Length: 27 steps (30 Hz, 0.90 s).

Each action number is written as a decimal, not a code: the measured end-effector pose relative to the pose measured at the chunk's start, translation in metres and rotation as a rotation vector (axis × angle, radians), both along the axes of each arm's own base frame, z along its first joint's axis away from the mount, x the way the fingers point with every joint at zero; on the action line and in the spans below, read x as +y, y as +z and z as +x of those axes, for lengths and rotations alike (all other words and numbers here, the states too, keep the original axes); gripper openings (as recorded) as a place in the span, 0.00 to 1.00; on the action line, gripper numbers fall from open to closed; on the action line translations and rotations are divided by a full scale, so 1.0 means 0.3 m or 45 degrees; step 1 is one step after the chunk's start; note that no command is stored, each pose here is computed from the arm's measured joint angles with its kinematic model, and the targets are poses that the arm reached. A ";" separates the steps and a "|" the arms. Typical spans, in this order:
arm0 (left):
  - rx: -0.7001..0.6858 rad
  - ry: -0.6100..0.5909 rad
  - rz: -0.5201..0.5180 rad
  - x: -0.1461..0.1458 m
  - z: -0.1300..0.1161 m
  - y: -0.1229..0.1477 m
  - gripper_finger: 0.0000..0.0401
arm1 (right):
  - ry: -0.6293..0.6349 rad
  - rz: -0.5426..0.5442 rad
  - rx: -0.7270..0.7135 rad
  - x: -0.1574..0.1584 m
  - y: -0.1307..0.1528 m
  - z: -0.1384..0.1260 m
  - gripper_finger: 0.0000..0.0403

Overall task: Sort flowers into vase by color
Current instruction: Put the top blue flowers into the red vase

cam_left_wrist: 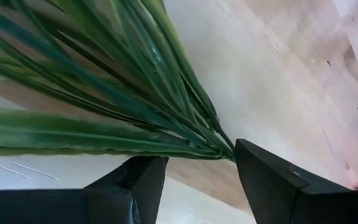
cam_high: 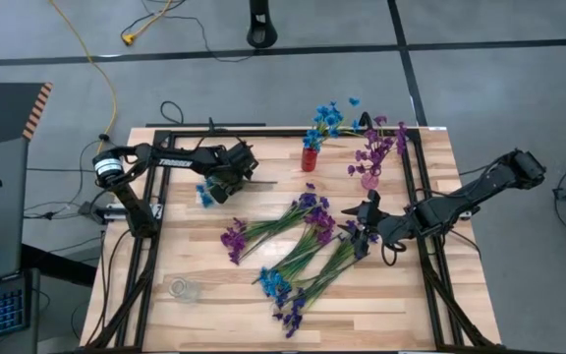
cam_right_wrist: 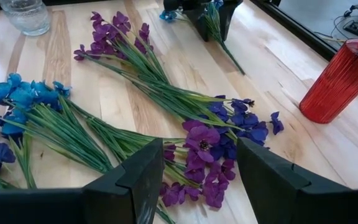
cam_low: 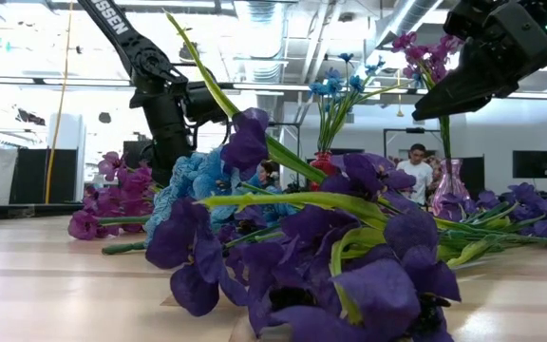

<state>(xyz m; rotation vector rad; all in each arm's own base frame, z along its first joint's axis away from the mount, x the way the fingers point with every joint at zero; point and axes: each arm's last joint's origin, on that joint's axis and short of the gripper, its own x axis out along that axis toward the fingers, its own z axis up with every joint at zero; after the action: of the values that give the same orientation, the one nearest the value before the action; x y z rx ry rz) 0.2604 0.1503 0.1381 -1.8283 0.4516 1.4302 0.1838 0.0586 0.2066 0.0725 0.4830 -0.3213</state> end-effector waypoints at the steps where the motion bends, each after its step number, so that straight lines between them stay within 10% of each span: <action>1: 0.005 -0.001 -0.002 0.003 -0.003 -0.001 0.47 | 0.000 0.000 0.000 0.000 0.000 0.000 0.57; 27: 0.134 -0.227 -0.093 -0.009 -0.046 -0.013 0.17 | 0.001 0.001 0.001 0.000 0.000 0.000 0.57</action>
<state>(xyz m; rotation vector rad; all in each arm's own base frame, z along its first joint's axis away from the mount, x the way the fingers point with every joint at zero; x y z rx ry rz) 0.2466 0.1475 0.1340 -1.7276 0.7098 1.4070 0.1838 0.0586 0.2066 0.0727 0.4842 -0.3202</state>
